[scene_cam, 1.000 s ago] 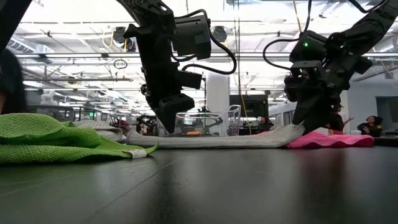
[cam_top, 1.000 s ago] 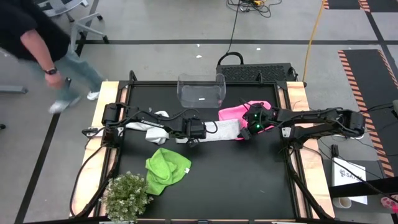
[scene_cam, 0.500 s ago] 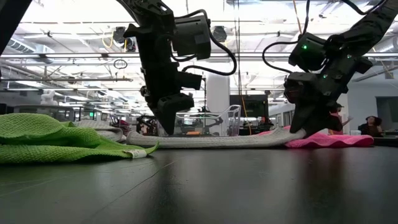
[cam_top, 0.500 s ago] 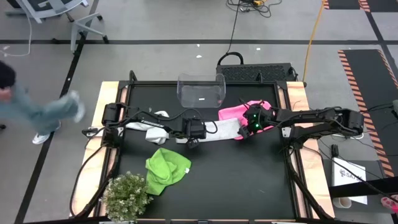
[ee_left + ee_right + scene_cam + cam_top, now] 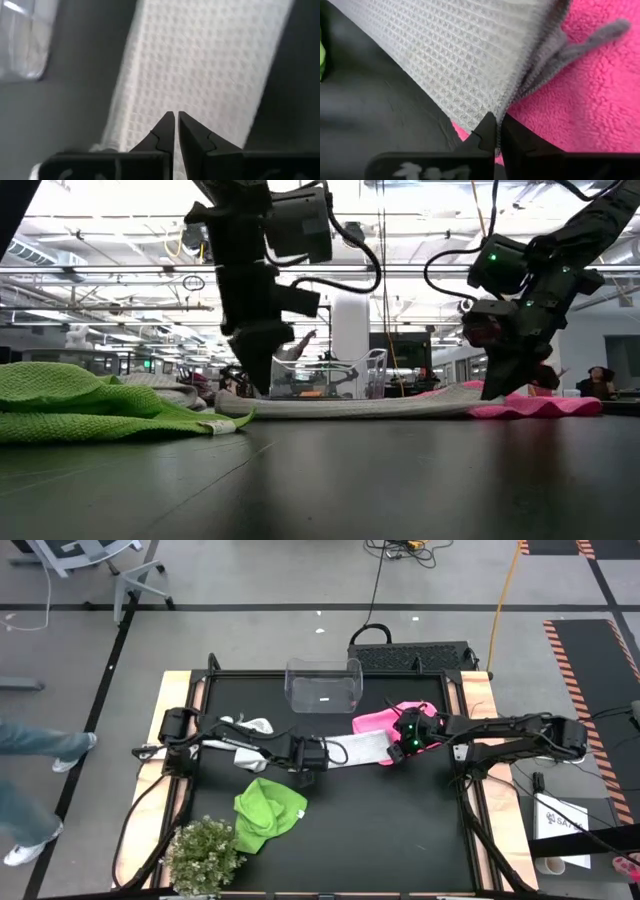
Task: Fold microfiber towels
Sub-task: Fold the right gray microfiber cloth
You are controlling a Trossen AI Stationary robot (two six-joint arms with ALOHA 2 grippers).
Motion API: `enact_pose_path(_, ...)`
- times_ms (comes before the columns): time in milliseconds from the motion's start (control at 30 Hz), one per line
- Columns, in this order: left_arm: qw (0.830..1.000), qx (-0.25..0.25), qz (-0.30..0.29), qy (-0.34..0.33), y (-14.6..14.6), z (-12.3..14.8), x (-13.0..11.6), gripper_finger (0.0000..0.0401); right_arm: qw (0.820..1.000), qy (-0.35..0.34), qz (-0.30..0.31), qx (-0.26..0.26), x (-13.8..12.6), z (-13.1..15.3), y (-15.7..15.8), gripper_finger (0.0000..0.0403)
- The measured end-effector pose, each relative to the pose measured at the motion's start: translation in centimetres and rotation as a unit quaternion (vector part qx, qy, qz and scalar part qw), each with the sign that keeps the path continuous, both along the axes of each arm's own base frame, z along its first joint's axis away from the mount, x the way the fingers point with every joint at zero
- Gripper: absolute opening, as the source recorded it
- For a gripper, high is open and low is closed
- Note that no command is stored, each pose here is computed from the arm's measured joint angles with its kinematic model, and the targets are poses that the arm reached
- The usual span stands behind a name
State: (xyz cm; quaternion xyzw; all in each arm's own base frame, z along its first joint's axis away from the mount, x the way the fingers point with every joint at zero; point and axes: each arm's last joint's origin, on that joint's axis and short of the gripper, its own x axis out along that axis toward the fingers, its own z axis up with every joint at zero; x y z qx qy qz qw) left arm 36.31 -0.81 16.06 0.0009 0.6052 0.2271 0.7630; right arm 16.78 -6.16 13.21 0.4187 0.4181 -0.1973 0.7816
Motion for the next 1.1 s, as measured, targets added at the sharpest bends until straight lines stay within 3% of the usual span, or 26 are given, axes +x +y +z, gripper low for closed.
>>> enact_pose_path(267,1.0,-0.002,0.009,0.004,-0.8,-1.9,-1.0,0.0026,1.0,-0.008,-0.016,-0.003,-1.0,1.1,0.1,0.0003)
enact_pose_path(467,0.999,0.002,0.024,-0.037,-0.4,-2.7,-0.9,0.0026,0.998,-0.06,-0.034,-0.011,-1.2,2.5,0.1,0.0001)
enact_pose_path(667,0.998,0.001,0.031,-0.056,0.1,-2.7,-0.6,0.0026,0.997,-0.068,-0.041,0.0,-1.2,2.8,0.3,0.0001)
enact_pose_path(1100,0.997,-0.008,0.022,-0.071,0.1,-2.7,-0.2,0.0026,0.986,-0.16,-0.041,0.009,1.4,4.1,0.7,0.0)
